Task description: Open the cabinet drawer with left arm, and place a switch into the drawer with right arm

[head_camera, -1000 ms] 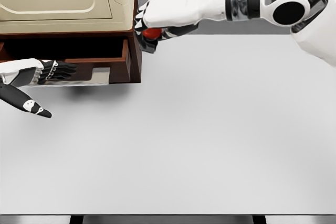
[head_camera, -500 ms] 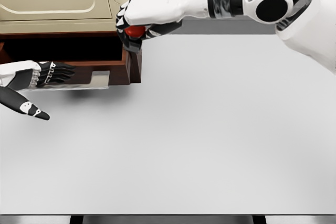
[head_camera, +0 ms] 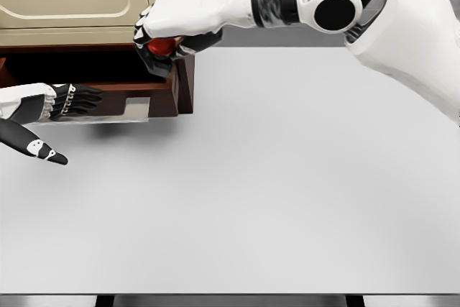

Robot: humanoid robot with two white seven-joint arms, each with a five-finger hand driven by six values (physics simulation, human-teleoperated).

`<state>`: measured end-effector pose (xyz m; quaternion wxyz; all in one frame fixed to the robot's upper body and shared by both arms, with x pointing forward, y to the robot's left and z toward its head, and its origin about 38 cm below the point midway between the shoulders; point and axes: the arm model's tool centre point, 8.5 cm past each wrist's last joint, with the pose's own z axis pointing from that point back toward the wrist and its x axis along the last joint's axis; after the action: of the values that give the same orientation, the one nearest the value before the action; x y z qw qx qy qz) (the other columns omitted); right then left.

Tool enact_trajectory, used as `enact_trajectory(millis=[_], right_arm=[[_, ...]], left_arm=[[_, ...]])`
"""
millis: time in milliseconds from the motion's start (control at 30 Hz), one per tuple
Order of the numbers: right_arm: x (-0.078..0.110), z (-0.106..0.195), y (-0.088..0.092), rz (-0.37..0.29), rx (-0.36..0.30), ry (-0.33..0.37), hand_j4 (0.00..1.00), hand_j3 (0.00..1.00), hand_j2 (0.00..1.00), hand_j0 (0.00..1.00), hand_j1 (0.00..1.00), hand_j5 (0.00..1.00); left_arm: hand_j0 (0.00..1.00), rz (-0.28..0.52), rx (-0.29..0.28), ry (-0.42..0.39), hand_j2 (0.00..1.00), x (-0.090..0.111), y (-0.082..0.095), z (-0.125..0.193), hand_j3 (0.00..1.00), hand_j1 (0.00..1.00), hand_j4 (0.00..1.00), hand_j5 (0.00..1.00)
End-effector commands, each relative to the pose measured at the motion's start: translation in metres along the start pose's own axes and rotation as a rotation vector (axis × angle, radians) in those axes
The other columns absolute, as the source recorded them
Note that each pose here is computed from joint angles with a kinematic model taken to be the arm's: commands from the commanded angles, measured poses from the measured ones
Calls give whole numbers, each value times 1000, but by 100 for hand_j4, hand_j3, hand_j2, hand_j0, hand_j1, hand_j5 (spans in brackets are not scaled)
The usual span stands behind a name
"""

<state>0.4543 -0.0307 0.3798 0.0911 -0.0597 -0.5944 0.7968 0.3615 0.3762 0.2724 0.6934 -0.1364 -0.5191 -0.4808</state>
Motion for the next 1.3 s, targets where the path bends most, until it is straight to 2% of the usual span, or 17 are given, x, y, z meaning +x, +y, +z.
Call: enact_trajectory(millis=[0,467,533,767,900,967,1000,1033,1067,1100,1267], right_arm=[[-4,-5,2,-17,3,5,43,43,43,43,43,43],[-16,-27,1,-50,19,19,42,42,42,42,42,42],[-15,-35,3,-49,39,15,42,42,42,42,42,42],[-20,-41,9,-65,56,26,42,42,42,42,42,42],[-22,-45,7,-68,56,31,45,45,45,45,45,45],[-26,-43,7,-73,57,46,53,53,53,53,53,53],[-29,-43,8,-77,59,56,62,62,62,62,62,62],[-30,-43,9,-78,61,61,76,76,76,76,76,76],[-33,-42,11,-86,63,74,94,94,94,94,94,94],[-38,-40,12,-86,70,92,100,100,100,100,100,100],[-38,-41,13,-84,72,93,100,100,100,100,100,100]], left_arm=[[100,-143,-13,176,100,-32,-8,-8,100,100,100,100],[100,-141,-16,170,100,-32,-9,-10,100,100,100,100],[100,-142,-17,169,100,-32,-9,-10,100,100,100,100],[100,-141,-15,169,100,-32,-9,-9,100,100,100,100],[100,-142,-14,168,100,-31,-8,-9,100,100,100,100],[100,-142,-14,168,100,-31,-8,-9,100,100,100,100],[100,-142,-14,168,100,-31,-8,-8,100,100,100,100],[100,-142,-14,168,100,-31,-8,-8,100,100,100,100],[100,-142,-14,168,100,-31,-8,-8,100,100,100,100],[100,-143,-13,169,100,-31,-8,-8,100,100,100,100],[100,-143,-13,169,100,-31,-8,-8,100,100,100,100]])
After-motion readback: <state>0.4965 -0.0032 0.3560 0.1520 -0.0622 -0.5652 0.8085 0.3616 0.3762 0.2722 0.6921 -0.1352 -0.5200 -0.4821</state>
